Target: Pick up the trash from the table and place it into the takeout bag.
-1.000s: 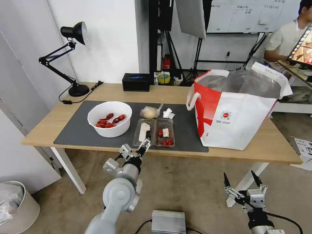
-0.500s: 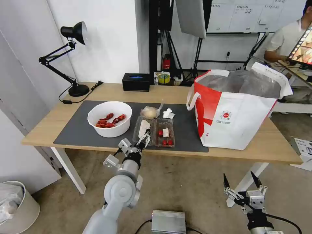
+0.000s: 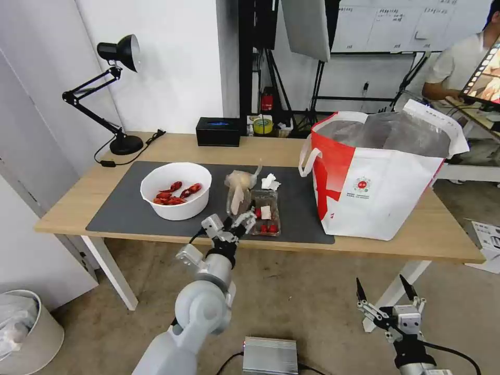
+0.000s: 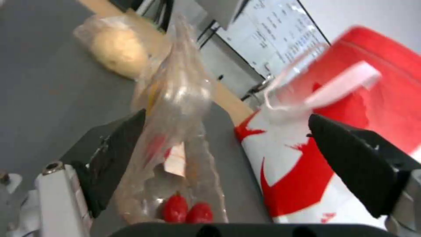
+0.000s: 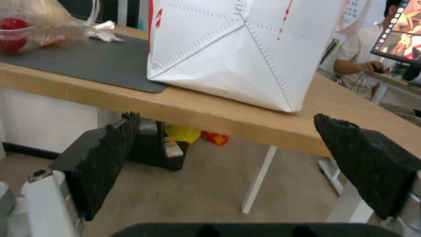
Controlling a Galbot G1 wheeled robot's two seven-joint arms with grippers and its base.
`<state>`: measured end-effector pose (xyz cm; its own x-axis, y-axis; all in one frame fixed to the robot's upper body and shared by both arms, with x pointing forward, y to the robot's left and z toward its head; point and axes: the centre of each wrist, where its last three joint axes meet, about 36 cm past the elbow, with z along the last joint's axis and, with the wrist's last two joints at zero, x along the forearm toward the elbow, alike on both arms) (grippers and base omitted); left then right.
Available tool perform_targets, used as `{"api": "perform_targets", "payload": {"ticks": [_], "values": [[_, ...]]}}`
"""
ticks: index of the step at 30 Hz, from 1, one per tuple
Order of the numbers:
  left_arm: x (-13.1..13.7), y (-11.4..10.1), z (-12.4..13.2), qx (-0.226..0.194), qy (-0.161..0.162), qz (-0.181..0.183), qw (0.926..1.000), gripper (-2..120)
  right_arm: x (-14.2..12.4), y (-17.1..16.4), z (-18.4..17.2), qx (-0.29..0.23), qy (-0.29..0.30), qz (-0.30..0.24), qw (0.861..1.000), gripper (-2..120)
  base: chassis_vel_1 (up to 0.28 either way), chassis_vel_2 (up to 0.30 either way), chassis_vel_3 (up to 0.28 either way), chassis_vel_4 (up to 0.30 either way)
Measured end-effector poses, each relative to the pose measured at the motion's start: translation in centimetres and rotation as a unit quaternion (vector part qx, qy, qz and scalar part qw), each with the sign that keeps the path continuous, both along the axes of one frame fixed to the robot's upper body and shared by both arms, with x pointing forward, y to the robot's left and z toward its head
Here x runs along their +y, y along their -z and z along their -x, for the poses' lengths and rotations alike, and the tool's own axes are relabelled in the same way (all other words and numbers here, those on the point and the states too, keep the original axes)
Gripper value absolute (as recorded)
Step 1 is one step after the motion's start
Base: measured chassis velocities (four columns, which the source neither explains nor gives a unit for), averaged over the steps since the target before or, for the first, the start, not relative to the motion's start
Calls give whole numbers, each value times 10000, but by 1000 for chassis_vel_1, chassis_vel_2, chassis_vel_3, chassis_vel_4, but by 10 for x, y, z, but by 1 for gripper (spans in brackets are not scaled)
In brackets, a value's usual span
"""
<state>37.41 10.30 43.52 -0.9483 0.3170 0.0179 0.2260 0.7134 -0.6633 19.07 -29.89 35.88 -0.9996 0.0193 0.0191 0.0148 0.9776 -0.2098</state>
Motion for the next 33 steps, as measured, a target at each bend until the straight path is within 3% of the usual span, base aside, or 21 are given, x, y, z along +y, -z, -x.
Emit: {"api": "perform_targets", "payload": {"ticks": [4, 7, 8, 11, 12, 13, 14, 17, 18, 20, 21, 23, 24, 25, 26, 29, 30, 32, 33], "values": [[-4, 5, 0, -222, 146, -237, 9994, 100, 0, 1, -1, 1, -11, 17, 10000, 100, 0, 0, 0, 0], [-7, 13, -2, -557, 315, -738, 9952, 100, 1, 1, -1, 2, -15, 27, 10000, 100, 0, 0, 0, 0], [-7, 13, -2, -557, 315, -738, 9952, 100, 1, 1, -1, 2, -15, 27, 10000, 100, 0, 0, 0, 0], [-3, 21, -5, -818, 370, -1262, 9879, 87, 2, 0, -1, -7, -11, -14, 10000, 99, 0, 0, 0, 0], [-3, 21, -5, -818, 370, -1262, 9879, 87, 2, 0, -1, -7, -11, -14, 10000, 99, 0, 0, 0, 0], [1, 25, -8, -966, 373, -1578, 9820, 80, 3, -1, -1, -26, -8, -79, 10000, 99, 0, 0, 0, 0], [1, 25, -8, -966, 373, -1578, 9820, 80, 3, -1, -1, -26, -8, -79, 10000, 99, 0, 0, 0, 0], [8, 34, -11, -1129, 324, -2183, 9688, 67, 6, -5, -2, -67, -56, -210, 9997, 98, 0, 0, 0, 0], [8, 34, -11, -1129, 324, -2183, 9688, 67, 6, -5, -2, -67, -56, -210, 9997, 98, 0, 0, 0, 0], [13, 40, -13, -1237, 314, -2544, 9586, 57, 9, -11, -4, -83, -145, -374, 9992, 92, 0, 0, 0, 0], [13, 40, -13, -1237, 314, -2544, 9586, 57, 9, -11, -4, -83, -145, -374, 9992, 92, 0, 0, 0, 0], [22, 47, -17, -1515, 361, -3117, 9374, 36, 23, -23, -13, -114, -304, -678, 9972, 89, 0, 0, 0, 0], [22, 47, -17, -1515, 361, -3117, 9374, 36, 23, -23, -13, -114, -304, -678, 9972, 89, 0, 0, 0, 0], [26, 48, -18, -1730, 478, -3446, 9214, 23, 40, -41, -27, -216, -464, -1013, 9935, 89, 0, 0, 0, 0], [26, 48, -18, -1730, 478, -3446, 9214, 23, 40, -41, -27, -216, -464, -1013, 9935, 89, 0, 0, 0, 0], [29, 48, -20, -1913, 569, -3680, 9082, 9, 56, -59, -42, -267, -614, -1358, 9885, 95, 0, 0, 0, 0], [29, 48, -20, -1913, 569, -3680, 9082, 9, 56, -59, -42, -267, -614, -1358, 9885, 95, 0, 0, 0, 0], [31, 47, -21, -2060, 643, -3834, 8980, 0, 67, -71, -52, -227, -713, -1592, 9844, 98, 0, 0, 0, 0], [31, 47, -21, -2060, 643, -3834, 8980, 0, 67, -71, -52, -227, -713, -1592, 9844, 98, 0, 0, 0, 0]]}}
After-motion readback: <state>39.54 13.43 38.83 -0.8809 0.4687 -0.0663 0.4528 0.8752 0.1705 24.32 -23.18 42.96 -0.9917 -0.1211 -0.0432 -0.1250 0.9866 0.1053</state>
